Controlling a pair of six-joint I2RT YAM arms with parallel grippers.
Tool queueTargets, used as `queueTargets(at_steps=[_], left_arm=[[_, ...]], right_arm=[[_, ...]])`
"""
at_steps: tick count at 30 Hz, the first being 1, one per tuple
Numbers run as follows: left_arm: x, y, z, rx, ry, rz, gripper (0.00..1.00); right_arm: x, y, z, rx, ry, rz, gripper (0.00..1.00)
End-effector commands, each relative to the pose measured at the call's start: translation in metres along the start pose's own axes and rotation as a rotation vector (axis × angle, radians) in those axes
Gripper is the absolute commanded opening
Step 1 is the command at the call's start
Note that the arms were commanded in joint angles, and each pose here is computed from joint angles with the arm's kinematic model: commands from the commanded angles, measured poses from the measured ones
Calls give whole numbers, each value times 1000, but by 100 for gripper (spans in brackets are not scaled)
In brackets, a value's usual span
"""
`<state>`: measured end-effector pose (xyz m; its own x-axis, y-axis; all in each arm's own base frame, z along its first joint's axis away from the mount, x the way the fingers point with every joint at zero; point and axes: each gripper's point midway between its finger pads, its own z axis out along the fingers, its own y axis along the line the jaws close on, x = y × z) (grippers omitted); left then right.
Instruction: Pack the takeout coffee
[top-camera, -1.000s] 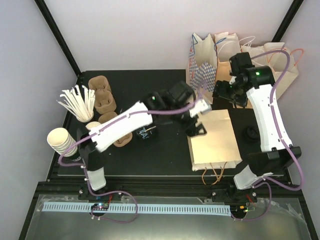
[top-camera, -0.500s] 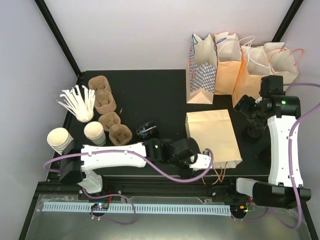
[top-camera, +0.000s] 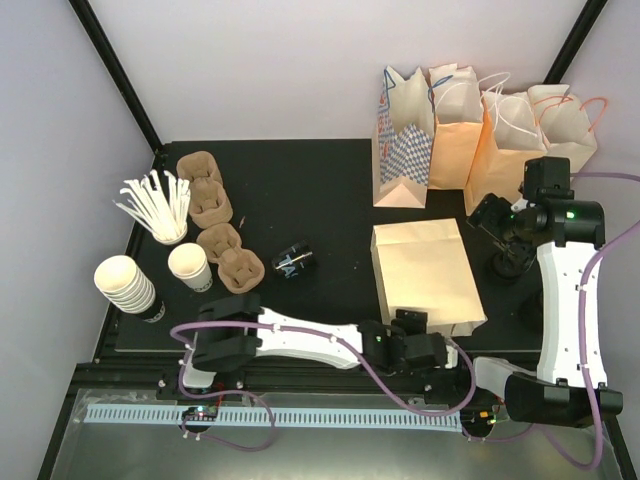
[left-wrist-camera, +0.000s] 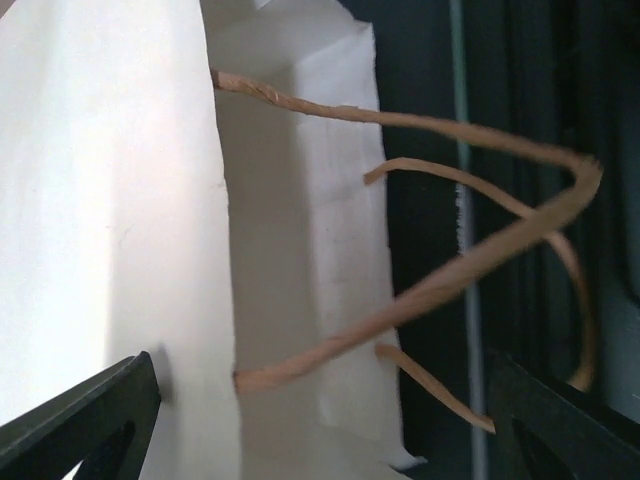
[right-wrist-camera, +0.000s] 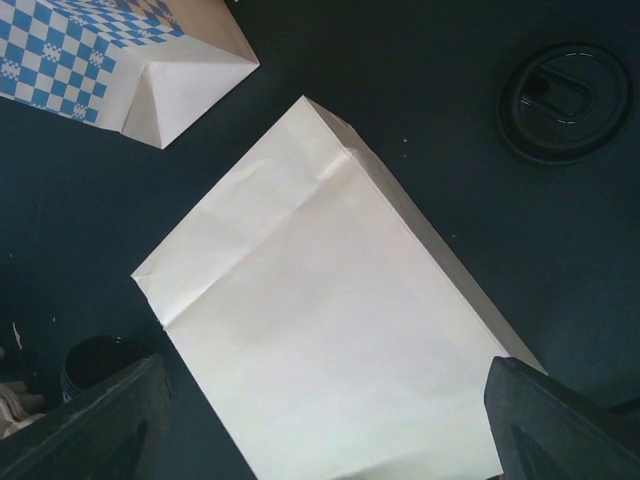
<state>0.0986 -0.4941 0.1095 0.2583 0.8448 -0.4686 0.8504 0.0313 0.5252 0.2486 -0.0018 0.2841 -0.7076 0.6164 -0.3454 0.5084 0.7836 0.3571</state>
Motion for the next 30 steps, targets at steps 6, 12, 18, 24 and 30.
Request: queueTargets(at_steps=[6,12,18,24,30], left_arm=[[-20,74,11,-377,73,-128,35],[-24,106,-20,-403,35,-221,2],[-13,145,-58,-364,30,-361,2],[-29,195,-97,-260,-93,-543,2],[4,252,-91,26,-56,-1019,2]], right_arm=[[-3,9,-16,-59,-40,-7,88],[-7,5,-14,-29,-48,-24,88],[-31,-10,-35,100,-157,-14,87],[-49,-10,-65,116,-283,-19,87],[-38,-14,-55,93,-266,-13,87]])
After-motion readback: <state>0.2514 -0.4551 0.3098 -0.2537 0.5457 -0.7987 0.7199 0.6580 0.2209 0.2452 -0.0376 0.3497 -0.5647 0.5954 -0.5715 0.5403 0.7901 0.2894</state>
